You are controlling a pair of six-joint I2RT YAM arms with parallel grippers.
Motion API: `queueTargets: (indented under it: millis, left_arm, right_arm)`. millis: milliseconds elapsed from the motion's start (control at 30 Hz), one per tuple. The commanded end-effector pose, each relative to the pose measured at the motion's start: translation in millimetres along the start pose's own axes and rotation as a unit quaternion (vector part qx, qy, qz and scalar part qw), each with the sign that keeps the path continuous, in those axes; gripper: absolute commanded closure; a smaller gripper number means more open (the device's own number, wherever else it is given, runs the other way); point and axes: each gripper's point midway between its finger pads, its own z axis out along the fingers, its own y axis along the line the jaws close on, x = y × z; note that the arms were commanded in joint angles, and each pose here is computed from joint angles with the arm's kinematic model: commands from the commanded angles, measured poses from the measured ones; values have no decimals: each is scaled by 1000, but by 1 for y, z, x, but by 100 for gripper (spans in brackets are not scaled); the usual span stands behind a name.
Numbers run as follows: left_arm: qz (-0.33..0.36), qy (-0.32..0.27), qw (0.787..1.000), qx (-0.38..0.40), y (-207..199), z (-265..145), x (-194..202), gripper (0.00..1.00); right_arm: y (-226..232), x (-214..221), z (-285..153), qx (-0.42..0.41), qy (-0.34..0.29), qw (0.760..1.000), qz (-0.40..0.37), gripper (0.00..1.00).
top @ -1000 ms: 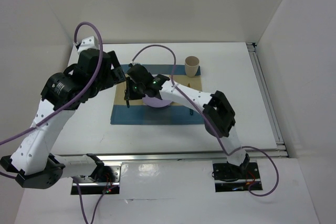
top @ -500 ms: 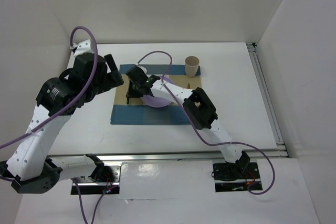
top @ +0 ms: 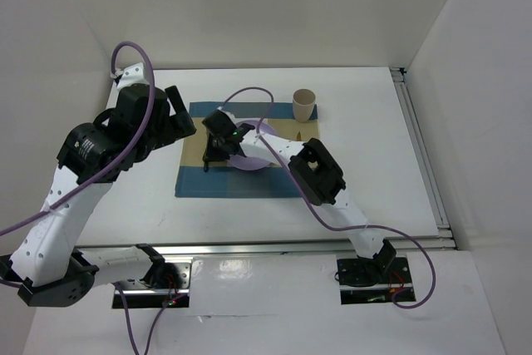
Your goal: Set the dinner table for one person
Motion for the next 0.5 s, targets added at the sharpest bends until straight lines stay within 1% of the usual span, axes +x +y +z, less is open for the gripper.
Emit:
queueTargets:
  millis: [0,67,167,200,233,300,467]
  left_arm:
    - [-2,-18,1000,-1,3,-3,-8,0]
    - [-2,-18,1000,-1,3,-3,-8,0]
    - [-4,-20,1000,1,5,-6,-9,0]
    - [-4,-20,1000,1,5,-6,-9,0]
    - [-4,-20,1000,1,5,-6,-9,0]
    - [-4,-20,1000,1,5,-6,-9,0]
    - [-2,-18,1000,-1,5,-4,-7,0]
  right_arm:
    - [35,-18,-32,-40,-31,999,-2,96]
    - [34,-16,-32,-36,-28,999,2,95]
    - [31,-12,-31,-35,-20,999,2,87]
    - [31,-12,-33,-35,-20,999,2,87]
    - [29,-3,-31,-31,-13,999,-1,87]
    - [38,-5,-44,-40,-22,999,-5,88]
    - [35,-5,-50,-38,-27,999,-5,88]
